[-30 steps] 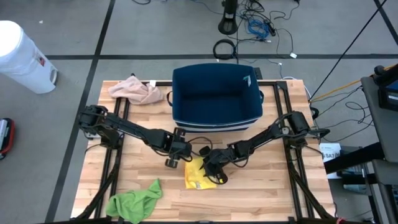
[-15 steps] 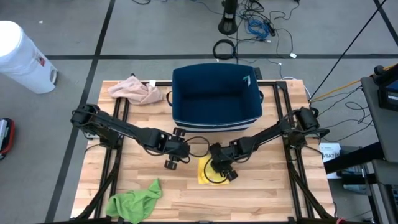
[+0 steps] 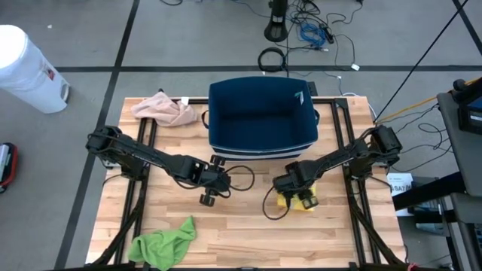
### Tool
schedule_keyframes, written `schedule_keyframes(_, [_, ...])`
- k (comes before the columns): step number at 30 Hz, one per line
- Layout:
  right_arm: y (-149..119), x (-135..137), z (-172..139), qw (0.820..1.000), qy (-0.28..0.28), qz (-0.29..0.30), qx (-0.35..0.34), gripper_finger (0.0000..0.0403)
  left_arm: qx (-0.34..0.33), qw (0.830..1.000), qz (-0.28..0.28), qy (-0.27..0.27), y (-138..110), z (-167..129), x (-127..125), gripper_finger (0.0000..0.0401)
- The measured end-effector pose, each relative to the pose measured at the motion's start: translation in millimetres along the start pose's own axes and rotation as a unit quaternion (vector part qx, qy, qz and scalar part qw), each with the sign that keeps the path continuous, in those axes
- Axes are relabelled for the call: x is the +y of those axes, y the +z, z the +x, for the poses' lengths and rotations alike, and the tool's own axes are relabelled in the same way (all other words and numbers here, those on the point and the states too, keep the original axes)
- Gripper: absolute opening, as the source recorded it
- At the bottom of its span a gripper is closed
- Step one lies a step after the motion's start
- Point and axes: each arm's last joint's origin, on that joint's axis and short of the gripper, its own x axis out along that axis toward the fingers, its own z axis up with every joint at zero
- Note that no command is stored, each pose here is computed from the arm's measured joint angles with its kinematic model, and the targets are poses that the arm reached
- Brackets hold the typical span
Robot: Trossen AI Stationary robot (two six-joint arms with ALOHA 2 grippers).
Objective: Fold towel
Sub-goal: Move the folded yellow towel from the center to the middle right, then fold the green towel
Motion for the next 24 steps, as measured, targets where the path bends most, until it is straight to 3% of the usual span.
schedule_keyframes(5, [-17,-1,-2,0.995,-0.034,0.038,0.091,0.0157,-0.001,1.000,0.001,-0.002,0,0,-1,0.0183])
schedule_keyframes(10, [-17,-1,-3,0.994,-0.037,0.058,0.082,0.0157,-0.008,0.999,0.007,-0.048,1,-2,-10,0.0183])
schedule_keyframes(16, [-5,2,-19,0.997,-0.033,0.045,-0.051,0.0157,-0.021,0.987,0.007,-0.158,3,-8,-31,0.0183])
schedule_keyframes(24, [12,3,-44,0.976,-0.037,0.018,-0.216,0.0157,0.071,0.979,-0.047,-0.187,-12,-15,-54,0.0183])
